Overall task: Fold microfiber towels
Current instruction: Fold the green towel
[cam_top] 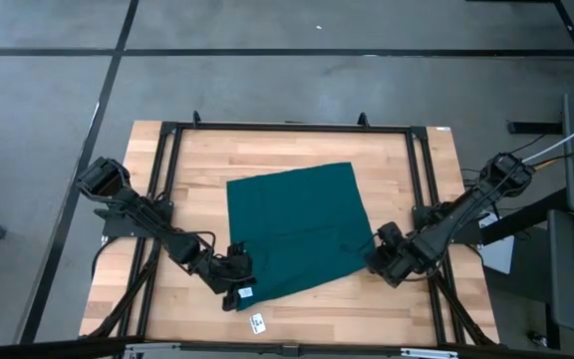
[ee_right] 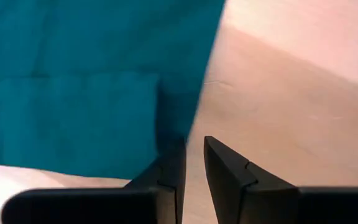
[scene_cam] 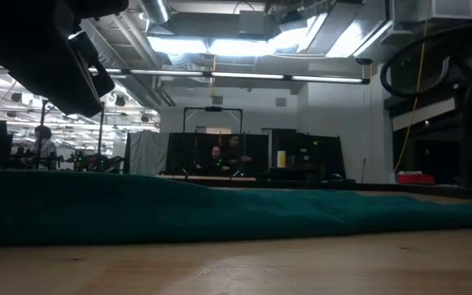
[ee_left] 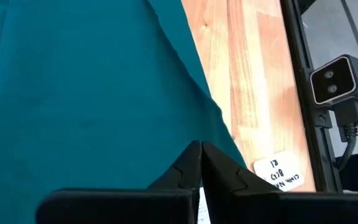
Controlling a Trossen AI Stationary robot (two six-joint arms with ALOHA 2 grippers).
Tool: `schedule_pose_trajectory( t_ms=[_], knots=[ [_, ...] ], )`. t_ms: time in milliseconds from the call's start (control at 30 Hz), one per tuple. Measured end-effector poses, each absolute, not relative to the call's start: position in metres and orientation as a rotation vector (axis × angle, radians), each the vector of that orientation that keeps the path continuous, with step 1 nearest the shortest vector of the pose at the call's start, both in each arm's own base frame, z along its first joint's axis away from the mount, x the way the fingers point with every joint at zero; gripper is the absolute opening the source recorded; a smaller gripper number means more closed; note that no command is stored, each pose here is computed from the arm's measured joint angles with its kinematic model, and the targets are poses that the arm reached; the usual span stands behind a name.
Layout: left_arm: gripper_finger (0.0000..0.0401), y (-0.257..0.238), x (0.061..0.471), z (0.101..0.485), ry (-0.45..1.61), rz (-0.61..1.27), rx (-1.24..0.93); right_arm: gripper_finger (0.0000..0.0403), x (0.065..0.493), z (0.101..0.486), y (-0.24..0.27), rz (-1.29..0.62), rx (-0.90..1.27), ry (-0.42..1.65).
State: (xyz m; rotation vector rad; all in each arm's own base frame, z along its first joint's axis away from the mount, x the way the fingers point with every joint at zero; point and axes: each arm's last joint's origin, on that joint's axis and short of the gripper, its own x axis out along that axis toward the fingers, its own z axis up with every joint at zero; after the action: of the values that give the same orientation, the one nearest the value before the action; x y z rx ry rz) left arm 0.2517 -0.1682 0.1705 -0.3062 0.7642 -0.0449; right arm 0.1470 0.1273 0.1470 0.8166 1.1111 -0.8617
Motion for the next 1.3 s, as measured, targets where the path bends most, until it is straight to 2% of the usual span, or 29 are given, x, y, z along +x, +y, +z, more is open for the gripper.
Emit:
schedule_pose_trajectory(
  t_ms=[267, 600, 767, 967, 1133, 1300],
  knots=[
    [0.0004, -0.166, 0.253, 0.17, 0.768, -0.053, -0.295, 0.0077, 0.157, 0.146, 0.137, -0.727, 0.883, 1.084],
    [0.0002, -0.161, 0.253, 0.177, 0.762, -0.061, -0.292, 0.0063, 0.16, 0.128, 0.18, -0.562, 0.978, 1.159],
    [0.0005, -0.151, 0.241, 0.177, 0.843, 0.03, -0.204, 0.0063, 0.166, 0.134, 0.211, -0.494, 0.941, 1.166],
    [0.0002, -0.141, 0.237, 0.164, 0.851, 0.076, -0.212, 0.0062, 0.183, 0.126, 0.26, -0.33, 0.74, 1.192],
    [0.0002, -0.119, 0.24, 0.149, 0.863, 0.096, -0.309, 0.0051, 0.187, 0.118, 0.291, -0.334, 0.743, 1.083],
    [0.0003, -0.087, 0.252, 0.127, 0.871, 0.065, -0.428, 0.0045, 0.183, 0.116, 0.293, -0.428, 0.778, 0.93]
  ],
)
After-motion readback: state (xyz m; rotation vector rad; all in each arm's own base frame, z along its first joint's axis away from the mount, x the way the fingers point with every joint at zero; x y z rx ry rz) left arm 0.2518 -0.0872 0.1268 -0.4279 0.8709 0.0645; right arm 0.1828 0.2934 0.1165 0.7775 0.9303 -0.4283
